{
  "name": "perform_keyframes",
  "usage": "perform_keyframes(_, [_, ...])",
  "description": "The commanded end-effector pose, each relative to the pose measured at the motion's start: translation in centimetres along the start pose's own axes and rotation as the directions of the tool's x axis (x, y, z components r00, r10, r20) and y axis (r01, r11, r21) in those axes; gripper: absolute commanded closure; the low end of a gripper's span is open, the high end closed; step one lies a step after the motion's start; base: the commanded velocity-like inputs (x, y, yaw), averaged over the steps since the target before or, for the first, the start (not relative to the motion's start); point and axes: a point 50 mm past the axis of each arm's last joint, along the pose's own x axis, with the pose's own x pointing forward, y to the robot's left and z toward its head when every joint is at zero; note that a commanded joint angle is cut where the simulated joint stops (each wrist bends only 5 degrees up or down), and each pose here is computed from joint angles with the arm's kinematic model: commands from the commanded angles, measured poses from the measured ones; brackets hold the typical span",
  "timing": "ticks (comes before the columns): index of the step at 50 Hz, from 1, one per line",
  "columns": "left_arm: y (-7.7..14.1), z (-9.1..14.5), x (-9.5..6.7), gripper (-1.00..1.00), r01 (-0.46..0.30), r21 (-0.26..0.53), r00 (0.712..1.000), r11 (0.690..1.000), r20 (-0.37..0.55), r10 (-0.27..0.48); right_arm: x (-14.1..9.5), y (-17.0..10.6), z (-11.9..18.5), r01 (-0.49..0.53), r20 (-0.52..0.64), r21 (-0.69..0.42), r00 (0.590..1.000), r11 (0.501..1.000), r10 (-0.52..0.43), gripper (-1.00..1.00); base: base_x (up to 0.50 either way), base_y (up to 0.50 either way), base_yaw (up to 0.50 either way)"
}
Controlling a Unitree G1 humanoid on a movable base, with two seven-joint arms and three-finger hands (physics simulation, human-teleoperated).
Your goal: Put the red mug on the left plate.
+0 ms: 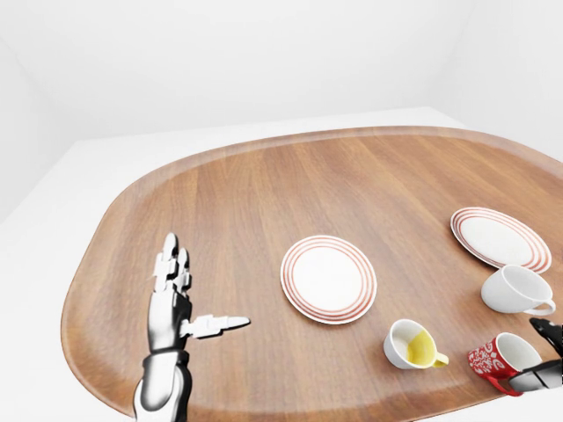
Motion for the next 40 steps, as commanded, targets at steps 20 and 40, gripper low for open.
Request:
perform_keyframes(20, [0.0, 0.0, 0.1, -1.0, 0.001, 0.0, 1.0, 1.0, 0.001, -0.001, 0.6, 0.6, 1.4, -0.022, -0.007, -0.01, 1.0, 1.0, 0.022, -1.0, 0.0, 0.0, 0.0])
perform_keyframes(40, [-0.1, 0.0, 0.2, -1.0, 0.003, 0.002, 1.0, 1.0, -0.001, -0.003, 1.0, 2.3, 0.3, -0.063, -0.056, 0.046, 0.996, 0.997, 0.065, -1.0, 0.0, 0.0, 0.0])
